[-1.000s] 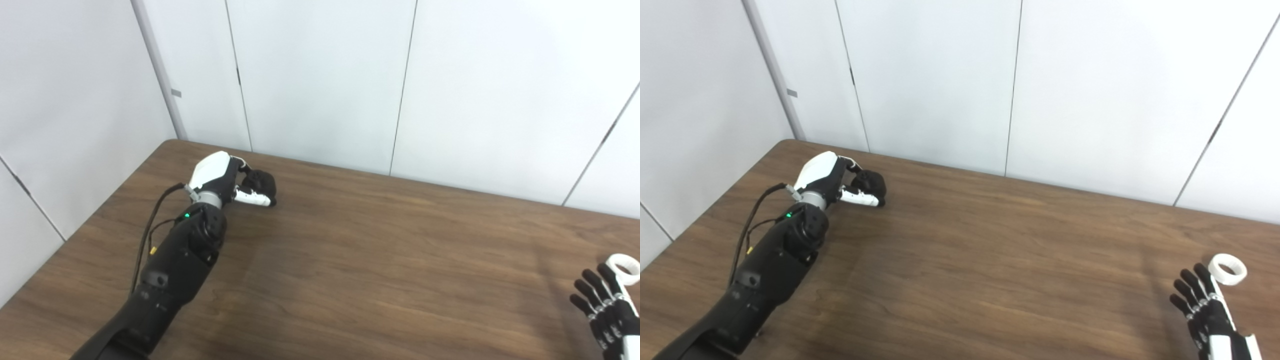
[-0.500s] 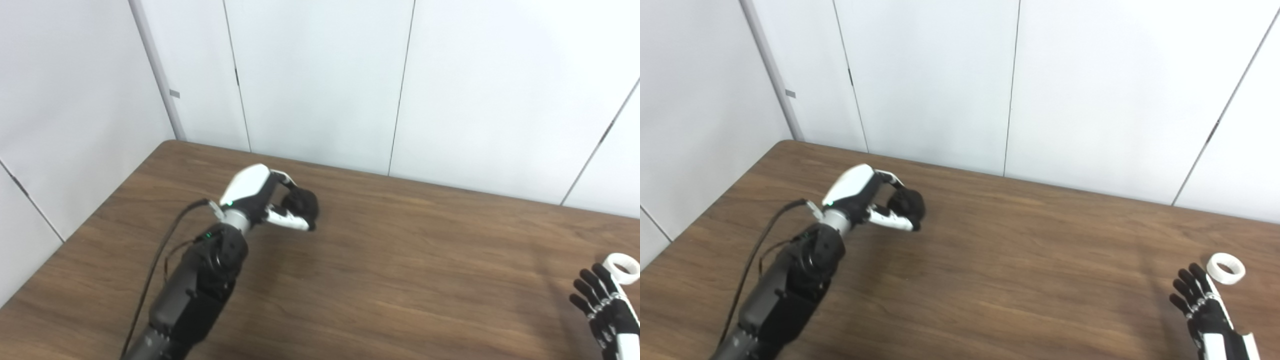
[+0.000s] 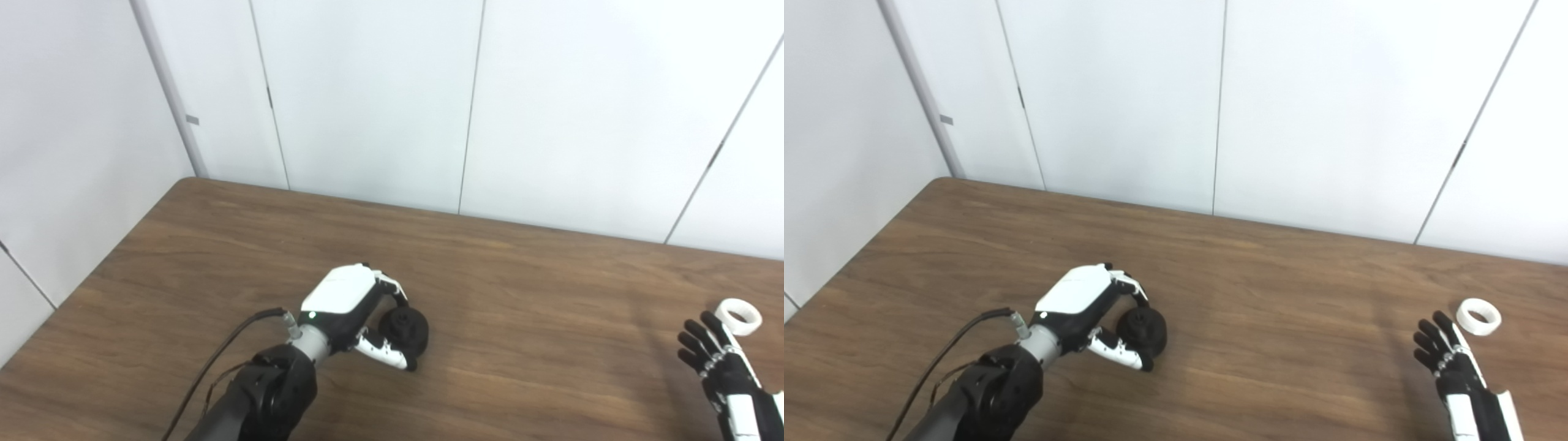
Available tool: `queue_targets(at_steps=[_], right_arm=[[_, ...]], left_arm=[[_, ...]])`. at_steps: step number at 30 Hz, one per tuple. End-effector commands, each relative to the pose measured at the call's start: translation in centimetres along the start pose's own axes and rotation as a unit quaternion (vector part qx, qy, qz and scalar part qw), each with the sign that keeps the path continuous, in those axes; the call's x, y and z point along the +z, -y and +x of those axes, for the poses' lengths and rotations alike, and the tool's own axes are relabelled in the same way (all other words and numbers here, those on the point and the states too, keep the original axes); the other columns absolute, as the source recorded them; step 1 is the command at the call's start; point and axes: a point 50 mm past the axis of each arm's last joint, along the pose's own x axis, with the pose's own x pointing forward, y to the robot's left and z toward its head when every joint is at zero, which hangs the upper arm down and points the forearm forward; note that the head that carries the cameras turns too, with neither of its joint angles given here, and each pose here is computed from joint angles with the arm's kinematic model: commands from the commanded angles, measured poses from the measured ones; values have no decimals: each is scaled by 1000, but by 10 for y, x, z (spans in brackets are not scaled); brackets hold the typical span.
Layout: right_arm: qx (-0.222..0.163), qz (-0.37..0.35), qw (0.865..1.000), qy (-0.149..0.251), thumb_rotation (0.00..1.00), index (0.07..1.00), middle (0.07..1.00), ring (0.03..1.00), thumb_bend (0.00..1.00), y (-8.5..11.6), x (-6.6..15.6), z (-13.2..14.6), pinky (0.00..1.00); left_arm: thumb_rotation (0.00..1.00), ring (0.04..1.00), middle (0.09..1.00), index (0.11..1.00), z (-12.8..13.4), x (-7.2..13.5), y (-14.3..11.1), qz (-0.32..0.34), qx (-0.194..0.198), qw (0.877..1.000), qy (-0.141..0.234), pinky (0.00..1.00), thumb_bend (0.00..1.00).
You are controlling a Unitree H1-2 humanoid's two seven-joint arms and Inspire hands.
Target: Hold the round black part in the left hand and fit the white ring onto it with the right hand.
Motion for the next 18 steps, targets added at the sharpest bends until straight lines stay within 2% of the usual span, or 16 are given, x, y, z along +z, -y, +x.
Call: queue_targets(at_steps=[1,4,11,18], right_arm=[[-6,41,996,-74,964,932,904,891,633,-31,-34,-35,877],[-4,41,996,-73,973,939,909,894,619,-35,-30,-34,881],[-3,36,997,-70,998,948,920,903,572,-44,-19,-33,885],[-6,38,997,-74,1000,949,915,904,560,-53,-10,-31,889]], left_arm=[[54,891,791,485,0,13,-12,24,30,999,34,978,521],[54,876,785,485,-3,21,0,32,26,998,50,956,521],[51,878,787,484,-13,41,33,33,-20,996,75,978,521],[52,876,781,484,-20,53,51,34,-33,995,91,974,522]])
